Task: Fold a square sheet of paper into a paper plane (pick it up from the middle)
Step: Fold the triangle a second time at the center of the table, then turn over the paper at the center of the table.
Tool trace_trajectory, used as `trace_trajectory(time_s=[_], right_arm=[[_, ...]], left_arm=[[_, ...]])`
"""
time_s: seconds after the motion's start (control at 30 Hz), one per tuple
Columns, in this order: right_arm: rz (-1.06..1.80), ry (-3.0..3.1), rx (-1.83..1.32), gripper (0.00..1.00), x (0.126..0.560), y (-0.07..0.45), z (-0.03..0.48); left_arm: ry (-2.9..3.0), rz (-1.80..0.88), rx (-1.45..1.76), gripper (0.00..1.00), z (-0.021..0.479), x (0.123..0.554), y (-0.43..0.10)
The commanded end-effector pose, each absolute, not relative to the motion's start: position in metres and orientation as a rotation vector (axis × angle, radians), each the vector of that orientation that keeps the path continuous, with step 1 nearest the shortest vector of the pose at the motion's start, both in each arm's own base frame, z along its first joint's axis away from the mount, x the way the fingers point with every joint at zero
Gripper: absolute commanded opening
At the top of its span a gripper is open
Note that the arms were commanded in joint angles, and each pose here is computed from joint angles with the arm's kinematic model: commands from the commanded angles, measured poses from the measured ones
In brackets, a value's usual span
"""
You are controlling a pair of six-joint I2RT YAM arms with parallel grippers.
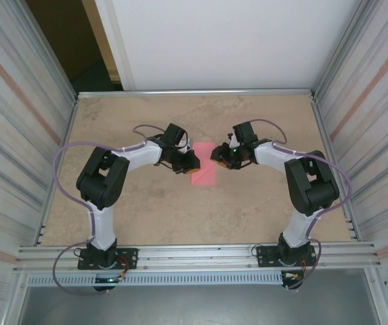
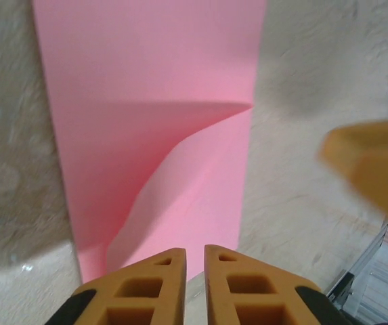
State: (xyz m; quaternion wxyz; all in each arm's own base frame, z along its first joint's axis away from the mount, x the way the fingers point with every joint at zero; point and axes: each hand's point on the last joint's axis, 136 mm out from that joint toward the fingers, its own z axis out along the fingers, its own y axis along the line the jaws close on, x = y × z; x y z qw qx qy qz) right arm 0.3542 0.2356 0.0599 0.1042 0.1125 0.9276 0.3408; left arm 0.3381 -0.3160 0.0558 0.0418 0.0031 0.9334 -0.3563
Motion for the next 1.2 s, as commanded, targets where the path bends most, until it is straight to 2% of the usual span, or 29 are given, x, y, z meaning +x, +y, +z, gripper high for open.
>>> trace_trajectory(time_s=[0.0,0.27,0.57,1.17], right_arm=[[1.048,2.754,0.434,0.44,0.346,0.244,0.054],[1.061,2.767,0.532,0.43,0.348,0.255,0.040],[1.066,2.761,0.643,0.39,0.352,0.253,0.031],[1.012,2.776,0.723,0.33,0.354,0.253,0.014]], left_arm=[[2.857,-1.040,0.018,0.16,0.052,0.348,-0.313],[2.912,-0.937,-0.062,0.16,0.024,0.356,-0.298],[2.986,-0.860,-0.153,0.17,0.000,0.346,-0.284],[3.004,-0.850,-0.173,0.17,-0.004,0.341,-0.281]])
